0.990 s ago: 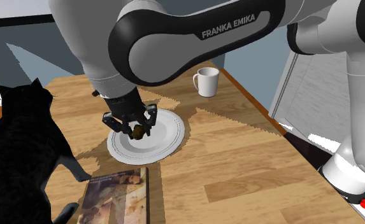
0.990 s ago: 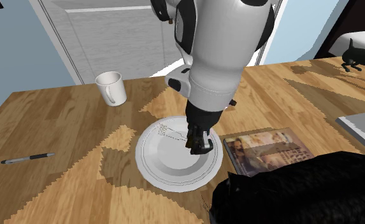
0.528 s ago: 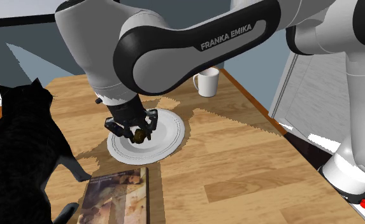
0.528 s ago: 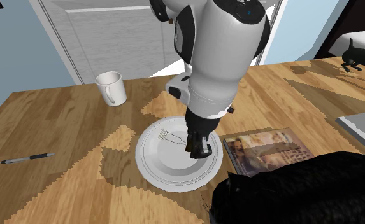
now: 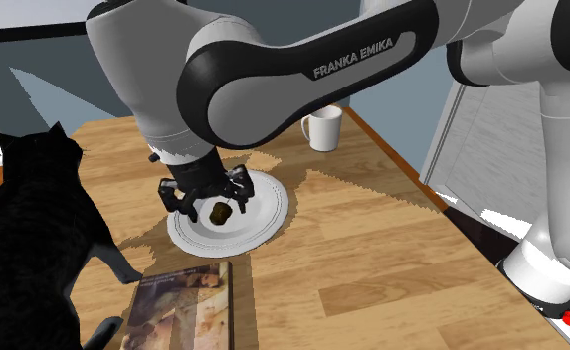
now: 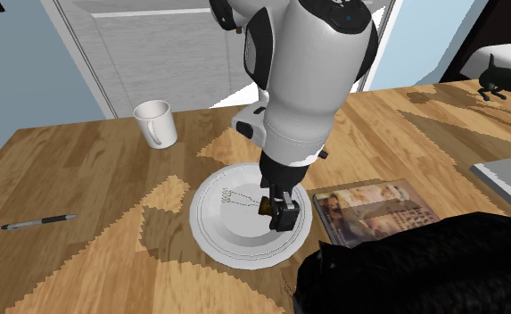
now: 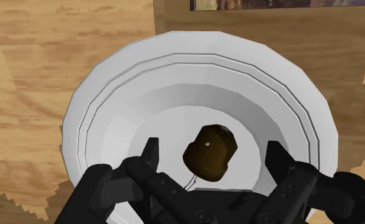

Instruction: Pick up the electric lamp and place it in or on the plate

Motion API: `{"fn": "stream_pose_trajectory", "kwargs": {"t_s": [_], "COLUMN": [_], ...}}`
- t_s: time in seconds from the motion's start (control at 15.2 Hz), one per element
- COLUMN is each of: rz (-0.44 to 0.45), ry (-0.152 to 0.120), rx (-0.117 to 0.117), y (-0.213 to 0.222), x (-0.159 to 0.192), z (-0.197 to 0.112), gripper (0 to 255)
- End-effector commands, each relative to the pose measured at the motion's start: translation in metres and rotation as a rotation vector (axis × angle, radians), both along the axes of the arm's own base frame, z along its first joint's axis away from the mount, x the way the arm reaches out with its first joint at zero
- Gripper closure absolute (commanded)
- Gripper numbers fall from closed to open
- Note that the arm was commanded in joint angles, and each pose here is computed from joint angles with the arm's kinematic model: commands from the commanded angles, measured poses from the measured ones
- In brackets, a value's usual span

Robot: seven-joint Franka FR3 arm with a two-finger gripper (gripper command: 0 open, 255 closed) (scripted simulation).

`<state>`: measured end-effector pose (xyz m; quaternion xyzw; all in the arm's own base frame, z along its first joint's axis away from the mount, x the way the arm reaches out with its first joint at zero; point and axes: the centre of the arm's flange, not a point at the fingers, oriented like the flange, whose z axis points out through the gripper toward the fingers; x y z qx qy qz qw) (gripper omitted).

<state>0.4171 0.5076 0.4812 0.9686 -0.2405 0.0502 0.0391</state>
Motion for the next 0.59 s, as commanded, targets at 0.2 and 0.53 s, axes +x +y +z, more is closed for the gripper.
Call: {"fn": "stream_pose_trajectory", "kwargs": {"t_s": [0.2,0.53], "rz": [0.000,0.000], "ry": [0.000,0.000], "rx": [0.000,0.000], "y": [0.004,0.005], "x": [-0.003,-0.004], "z": [0.039,0.050], "gripper": [0,0]}}
